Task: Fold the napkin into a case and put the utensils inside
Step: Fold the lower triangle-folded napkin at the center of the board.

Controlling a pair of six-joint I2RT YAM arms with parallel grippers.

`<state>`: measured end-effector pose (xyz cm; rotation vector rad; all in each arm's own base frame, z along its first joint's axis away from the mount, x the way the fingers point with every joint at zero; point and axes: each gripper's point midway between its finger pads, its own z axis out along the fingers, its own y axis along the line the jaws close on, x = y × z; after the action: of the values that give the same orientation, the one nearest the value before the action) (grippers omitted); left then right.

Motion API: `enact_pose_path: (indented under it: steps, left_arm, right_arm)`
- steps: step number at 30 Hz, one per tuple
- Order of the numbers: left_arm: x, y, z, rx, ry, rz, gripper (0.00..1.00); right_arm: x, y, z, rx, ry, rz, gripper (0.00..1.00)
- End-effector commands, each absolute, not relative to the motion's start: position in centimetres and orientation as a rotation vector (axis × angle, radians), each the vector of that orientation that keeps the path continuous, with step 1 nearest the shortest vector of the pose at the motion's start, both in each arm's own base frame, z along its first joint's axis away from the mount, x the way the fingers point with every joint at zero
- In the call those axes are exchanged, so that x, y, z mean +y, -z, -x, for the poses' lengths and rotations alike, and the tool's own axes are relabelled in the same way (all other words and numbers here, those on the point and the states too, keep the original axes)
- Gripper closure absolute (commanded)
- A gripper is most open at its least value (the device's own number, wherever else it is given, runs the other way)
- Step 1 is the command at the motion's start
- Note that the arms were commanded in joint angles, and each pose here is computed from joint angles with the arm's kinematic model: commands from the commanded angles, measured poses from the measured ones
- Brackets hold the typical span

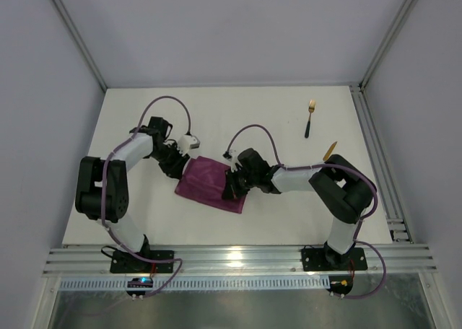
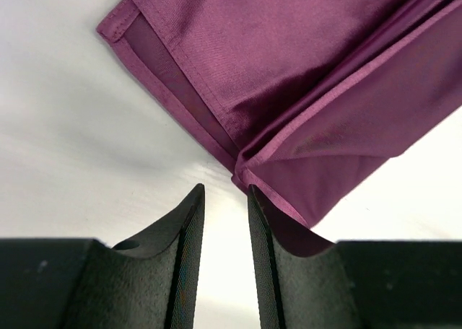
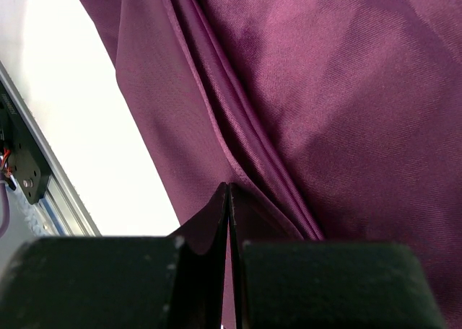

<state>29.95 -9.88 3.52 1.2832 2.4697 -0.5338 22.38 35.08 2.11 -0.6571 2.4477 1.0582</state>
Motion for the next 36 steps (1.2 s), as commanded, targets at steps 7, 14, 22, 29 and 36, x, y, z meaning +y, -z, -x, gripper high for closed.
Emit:
enact_pose_path:
  steps: [7,14,22,29,36]
  left_arm:
    - [-10.9,-10.9,-29.0,2.318,0.492,-1.194,0.73]
    - [-13.5,-6.5,-26.5,2.384,0.638,-1.303,0.77]
    - [-13.9,-3.0,-28.9,2.475,0.638,-1.234,0.78]
    - [-13.6,-0.8,-28.4,2.554,0.653,-1.228,0.80]
    - [-13.6,-0.8,-28.3,2.545,0.651,-1.226,0.80]
  right_arm:
    - [35.4,-2.9,-23.7,2.424,-1.034,0.659,0.96]
    - [35.6,-4.1,-24.1,2.396,-1.059,0.629,0.96]
    - [35.3,-4.8,-24.5,2.383,-1.066,0.597,0.96]
    - [32.5,-3.7,-24.3,2.413,-1.055,0.486,0.96]
    - [28.5,-2.3,-23.9,2.460,-0.989,0.348,0.96]
